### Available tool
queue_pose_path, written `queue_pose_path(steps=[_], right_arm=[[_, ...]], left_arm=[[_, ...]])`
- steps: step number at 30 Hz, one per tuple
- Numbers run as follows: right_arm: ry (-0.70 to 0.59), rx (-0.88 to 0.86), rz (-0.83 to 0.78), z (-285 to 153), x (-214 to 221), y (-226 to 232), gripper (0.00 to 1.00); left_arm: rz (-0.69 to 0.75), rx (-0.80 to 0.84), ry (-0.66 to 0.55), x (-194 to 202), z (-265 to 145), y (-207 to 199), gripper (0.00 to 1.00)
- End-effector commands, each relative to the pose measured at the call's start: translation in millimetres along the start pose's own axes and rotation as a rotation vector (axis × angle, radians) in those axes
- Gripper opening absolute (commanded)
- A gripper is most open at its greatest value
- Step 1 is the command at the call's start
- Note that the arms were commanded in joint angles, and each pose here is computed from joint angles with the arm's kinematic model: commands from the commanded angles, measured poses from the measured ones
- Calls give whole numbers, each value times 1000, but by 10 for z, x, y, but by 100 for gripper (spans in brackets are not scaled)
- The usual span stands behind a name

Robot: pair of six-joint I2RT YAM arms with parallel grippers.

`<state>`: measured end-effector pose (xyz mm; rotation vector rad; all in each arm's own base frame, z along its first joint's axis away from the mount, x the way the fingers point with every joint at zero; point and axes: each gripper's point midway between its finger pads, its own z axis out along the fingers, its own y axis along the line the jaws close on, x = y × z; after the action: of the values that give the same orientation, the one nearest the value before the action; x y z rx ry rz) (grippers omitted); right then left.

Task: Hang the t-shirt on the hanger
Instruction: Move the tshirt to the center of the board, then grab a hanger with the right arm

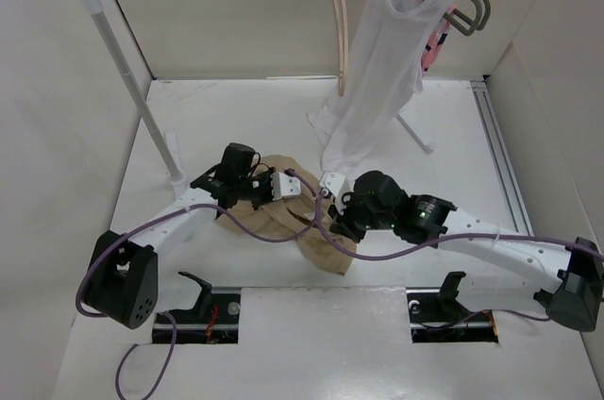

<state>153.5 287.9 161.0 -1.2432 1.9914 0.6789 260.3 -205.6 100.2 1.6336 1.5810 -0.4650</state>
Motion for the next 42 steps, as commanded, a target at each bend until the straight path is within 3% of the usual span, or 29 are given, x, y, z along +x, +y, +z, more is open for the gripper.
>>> queue_pose_path(steps=[1,8,9,10,12,13,15,16,17,20,21,23,24,26,27,28,31,34,37,42], right_arm=[[-92,27,1,-75,-173,-8,0],[-100,78,11,-142,-153,-82,0],[-80,90,14,-147,-102,-101,17],[-64,100,27,-153,-59,-114,46],[-66,146,50,-250,-115,-175,83],[-66,159,50,-314,-133,-188,90],[-182,205,56,-615,-428,-230,93],[-233,221,64,-749,-546,-239,100],[-342,235,71,-1047,-788,-227,100],[-450,308,101,-1552,-1055,-293,100],[-549,324,117,-1918,-1353,-281,100],[-611,382,146,-2248,-1631,-350,100],[-677,412,151,-2514,-2004,-382,100],[-685,551,178,-2715,-2276,-598,100],[-656,592,167,-2735,-2368,-661,100],[-681,631,132,-2790,-2743,-725,100],[-741,712,127,-2823,-3303,-946,100],[-793,791,152,-2734,-3574,-1282,100],[-883,813,158,-2694,-3772,-1516,97],[-771,899,186,-2181,-3629,-2066,93]], left_arm=[[62,-57,11,1,-31,120,0],[15,-42,1,17,-92,70,0],[22,-50,-5,-27,-125,92,0],[16,-43,0,-13,-126,71,0],[4,-63,-16,-138,-205,137,0],[-14,-82,-12,-142,-234,191,0],[-34,-101,-17,-225,-310,233,0],[-59,-95,-13,-212,-310,207,0],[-58,-108,-24,-266,-344,236,0],[-82,-108,-38,-314,-390,201,0],[-86,-107,-49,-333,-407,170,0],[-96,-109,-53,-331,-423,143,0],[-91,-115,-58,-350,-441,147,0],[-101,-103,-48,-307,-428,104,0],[-101,-103,-48,-307,-427,104,0],[-110,-103,-48,-307,-427,100,0],[-115,-115,-47,-325,-443,132,0],[-109,-122,-53,-348,-465,137,0],[-107,-124,-55,-343,-476,118,0],[-104,-136,-51,-318,-505,84,0]])
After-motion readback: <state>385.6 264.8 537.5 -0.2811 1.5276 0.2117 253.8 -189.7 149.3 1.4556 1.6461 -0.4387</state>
